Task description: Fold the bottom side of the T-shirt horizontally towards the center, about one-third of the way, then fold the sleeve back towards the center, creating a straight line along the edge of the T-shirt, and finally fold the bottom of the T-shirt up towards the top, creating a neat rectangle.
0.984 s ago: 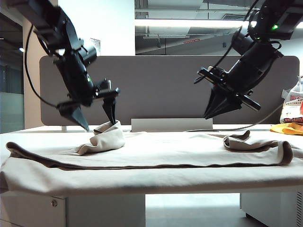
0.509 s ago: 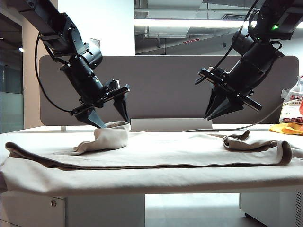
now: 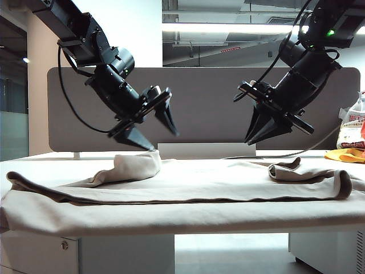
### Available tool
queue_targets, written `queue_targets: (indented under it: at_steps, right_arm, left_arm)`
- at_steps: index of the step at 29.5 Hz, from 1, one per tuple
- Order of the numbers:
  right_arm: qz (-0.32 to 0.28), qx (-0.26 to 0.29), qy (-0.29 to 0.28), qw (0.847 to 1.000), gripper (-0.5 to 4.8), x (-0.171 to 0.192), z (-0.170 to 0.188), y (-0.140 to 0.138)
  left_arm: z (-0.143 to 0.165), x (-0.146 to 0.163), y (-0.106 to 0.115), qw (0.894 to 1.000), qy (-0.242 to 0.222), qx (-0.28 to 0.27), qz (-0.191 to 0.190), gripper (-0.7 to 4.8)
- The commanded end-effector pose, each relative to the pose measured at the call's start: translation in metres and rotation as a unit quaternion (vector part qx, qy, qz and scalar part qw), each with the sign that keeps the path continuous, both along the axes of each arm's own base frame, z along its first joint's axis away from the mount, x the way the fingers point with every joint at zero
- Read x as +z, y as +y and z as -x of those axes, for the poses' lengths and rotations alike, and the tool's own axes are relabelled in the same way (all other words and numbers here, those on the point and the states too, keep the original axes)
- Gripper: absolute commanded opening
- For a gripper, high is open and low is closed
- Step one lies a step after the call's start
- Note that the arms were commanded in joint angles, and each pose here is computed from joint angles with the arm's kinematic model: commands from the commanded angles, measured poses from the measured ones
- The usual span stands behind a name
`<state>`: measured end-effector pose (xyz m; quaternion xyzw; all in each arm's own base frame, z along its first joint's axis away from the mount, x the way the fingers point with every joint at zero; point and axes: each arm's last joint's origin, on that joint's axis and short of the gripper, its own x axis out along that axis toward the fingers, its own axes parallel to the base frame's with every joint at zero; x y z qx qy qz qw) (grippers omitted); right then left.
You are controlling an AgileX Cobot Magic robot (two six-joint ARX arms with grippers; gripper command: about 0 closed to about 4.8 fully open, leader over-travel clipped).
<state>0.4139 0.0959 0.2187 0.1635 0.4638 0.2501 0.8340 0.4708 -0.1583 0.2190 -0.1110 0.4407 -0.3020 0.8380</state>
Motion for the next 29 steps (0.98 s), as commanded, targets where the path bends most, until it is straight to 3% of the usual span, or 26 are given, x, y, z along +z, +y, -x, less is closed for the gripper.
queue_targets:
  at_steps: [1, 9, 17, 21, 26, 29]
  right_arm:
    - [0.001, 0.009, -0.003, 1.000, 0.39, 0.003, 0.001, 0.000]
    - [0.002, 0.012, -0.004, 1.000, 0.39, 0.002, 0.001, 0.000]
    - [0.002, 0.012, -0.004, 1.000, 0.39, 0.002, 0.001, 0.000]
    - [0.003, 0.012, -0.004, 1.000, 0.39, 0.002, 0.001, 0.000]
    - [0.006, 0.014, 0.005, 1.000, 0.39, 0.001, 0.003, 0.000]
    - [0.012, 0.020, 0.011, 1.000, 0.39, 0.000, 0.004, -0.001]
  left_arm:
    - [0.001, -0.002, 0.011, 0.998, 0.014, 0.034, -0.050, 3.89]
    - [0.012, -0.004, -0.002, 0.998, 0.047, -0.030, -0.019, 3.89]
    - [0.028, -0.005, -0.040, 0.995, 0.048, -0.085, -0.024, 3.89]
    - [0.035, -0.003, -0.056, 0.992, 0.048, -0.118, 0.001, 3.89]
    - [0.037, -0.002, -0.061, 0.992, 0.043, -0.118, -0.005, 3.89]
    - [0.034, 0.000, -0.050, 0.995, 0.038, -0.089, -0.039, 3.89]
